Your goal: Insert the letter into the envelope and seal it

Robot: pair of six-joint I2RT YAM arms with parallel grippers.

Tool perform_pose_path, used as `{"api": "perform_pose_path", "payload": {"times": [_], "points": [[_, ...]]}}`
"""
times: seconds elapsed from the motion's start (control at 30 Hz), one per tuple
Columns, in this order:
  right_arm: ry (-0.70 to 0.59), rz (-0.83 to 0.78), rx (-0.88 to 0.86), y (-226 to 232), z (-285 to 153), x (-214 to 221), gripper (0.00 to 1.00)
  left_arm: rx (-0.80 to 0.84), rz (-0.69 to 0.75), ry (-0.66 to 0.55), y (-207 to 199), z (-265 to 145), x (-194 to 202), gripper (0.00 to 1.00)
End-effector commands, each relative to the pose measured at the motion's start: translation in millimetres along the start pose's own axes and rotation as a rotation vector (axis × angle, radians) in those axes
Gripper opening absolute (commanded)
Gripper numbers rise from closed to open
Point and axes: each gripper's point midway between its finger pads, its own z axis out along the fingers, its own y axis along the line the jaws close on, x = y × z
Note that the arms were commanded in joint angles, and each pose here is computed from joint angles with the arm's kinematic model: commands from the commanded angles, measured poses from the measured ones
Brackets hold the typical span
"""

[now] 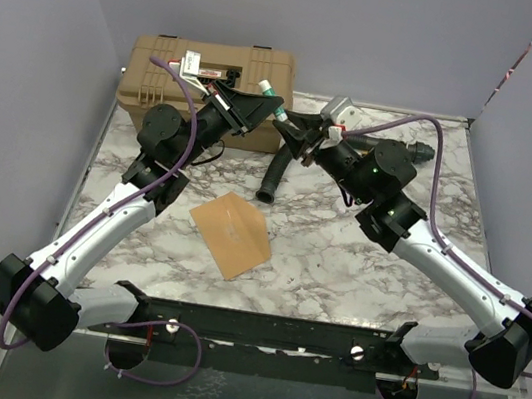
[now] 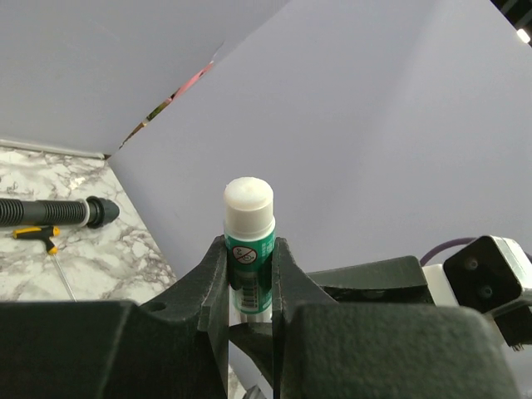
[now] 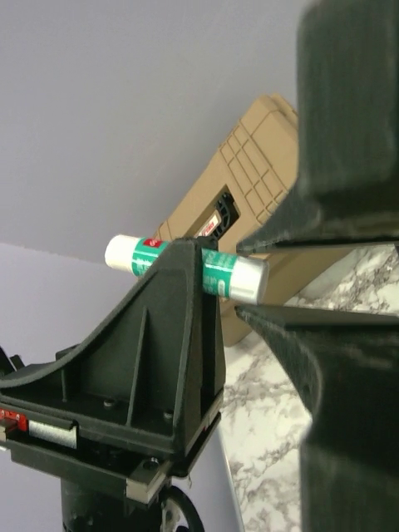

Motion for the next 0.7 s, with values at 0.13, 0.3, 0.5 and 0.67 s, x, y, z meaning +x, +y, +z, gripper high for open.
{"api": "perform_pose_path", "payload": {"times": [0.13, 0.3, 0.5, 0.67], "points": [[-0.082, 0.177, 0.062, -6, -3, -22, 0.04, 0.010, 0.018, -0.004, -4, -3, -2, 0.00], [-0.078, 0.499, 0.066, -1, -2, -30, 0.00, 0.049, 0.061, 0.001, -8, -6, 0, 0.00], [-0.147, 0.818, 0.002, -1, -9, -49, 0.00, 0.096, 0.131, -0.005, -15, -12, 0, 0.00], [-0.271, 1.101, 0.020, -11, -23, -59, 0.00, 0.137, 0.154, -0.025, -21, -18, 0, 0.00]]}}
